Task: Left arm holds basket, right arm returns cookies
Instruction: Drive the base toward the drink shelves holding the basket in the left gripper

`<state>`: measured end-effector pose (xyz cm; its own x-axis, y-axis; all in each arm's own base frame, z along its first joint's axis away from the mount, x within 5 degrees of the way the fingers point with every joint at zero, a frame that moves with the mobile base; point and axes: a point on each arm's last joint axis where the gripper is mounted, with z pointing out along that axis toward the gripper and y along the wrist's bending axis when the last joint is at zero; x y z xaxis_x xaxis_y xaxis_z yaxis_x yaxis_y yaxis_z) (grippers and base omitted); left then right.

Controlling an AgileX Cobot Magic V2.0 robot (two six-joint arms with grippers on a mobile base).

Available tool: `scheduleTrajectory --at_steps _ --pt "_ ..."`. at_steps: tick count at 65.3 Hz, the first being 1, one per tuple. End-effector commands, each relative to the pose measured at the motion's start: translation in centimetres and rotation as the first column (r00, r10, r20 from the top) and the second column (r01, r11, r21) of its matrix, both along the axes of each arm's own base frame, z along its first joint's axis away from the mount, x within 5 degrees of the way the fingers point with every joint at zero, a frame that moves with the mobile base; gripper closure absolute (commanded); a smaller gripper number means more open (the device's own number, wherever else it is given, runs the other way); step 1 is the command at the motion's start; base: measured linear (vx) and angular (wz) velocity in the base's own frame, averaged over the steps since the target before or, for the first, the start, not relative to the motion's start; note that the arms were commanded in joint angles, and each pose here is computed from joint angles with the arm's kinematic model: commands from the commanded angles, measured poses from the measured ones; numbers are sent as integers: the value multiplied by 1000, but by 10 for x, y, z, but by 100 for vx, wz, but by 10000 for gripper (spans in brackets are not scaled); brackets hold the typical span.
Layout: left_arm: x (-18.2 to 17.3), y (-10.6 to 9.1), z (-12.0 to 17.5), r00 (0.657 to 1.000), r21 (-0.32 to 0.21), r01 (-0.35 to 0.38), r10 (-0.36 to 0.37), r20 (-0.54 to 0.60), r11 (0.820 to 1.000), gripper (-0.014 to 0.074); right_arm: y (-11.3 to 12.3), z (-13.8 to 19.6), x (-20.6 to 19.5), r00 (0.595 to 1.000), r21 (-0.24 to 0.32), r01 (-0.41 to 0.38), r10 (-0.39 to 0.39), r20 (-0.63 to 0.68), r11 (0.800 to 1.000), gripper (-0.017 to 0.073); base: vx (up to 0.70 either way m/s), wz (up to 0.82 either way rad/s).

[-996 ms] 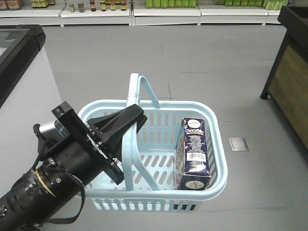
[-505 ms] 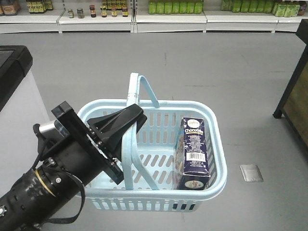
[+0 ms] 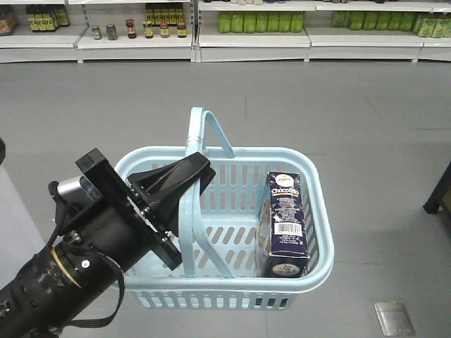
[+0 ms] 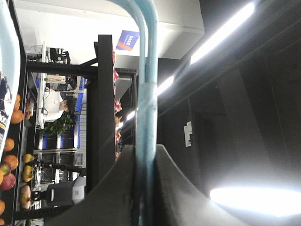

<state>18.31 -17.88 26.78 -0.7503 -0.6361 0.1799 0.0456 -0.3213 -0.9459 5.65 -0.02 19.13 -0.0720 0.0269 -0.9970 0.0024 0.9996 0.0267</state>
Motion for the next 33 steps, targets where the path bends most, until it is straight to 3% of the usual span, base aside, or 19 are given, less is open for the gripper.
scheduleTrajectory --at_steps 1,33 --pt "-6 4 29 990 -151 16 6 142 988 594 0 1 0 998 -12 2 -1 67 1000 566 57 1" --pt "-5 4 30 990 -152 15 7 142 988 594 0 1 0 998 -12 2 -1 67 1000 566 57 2"
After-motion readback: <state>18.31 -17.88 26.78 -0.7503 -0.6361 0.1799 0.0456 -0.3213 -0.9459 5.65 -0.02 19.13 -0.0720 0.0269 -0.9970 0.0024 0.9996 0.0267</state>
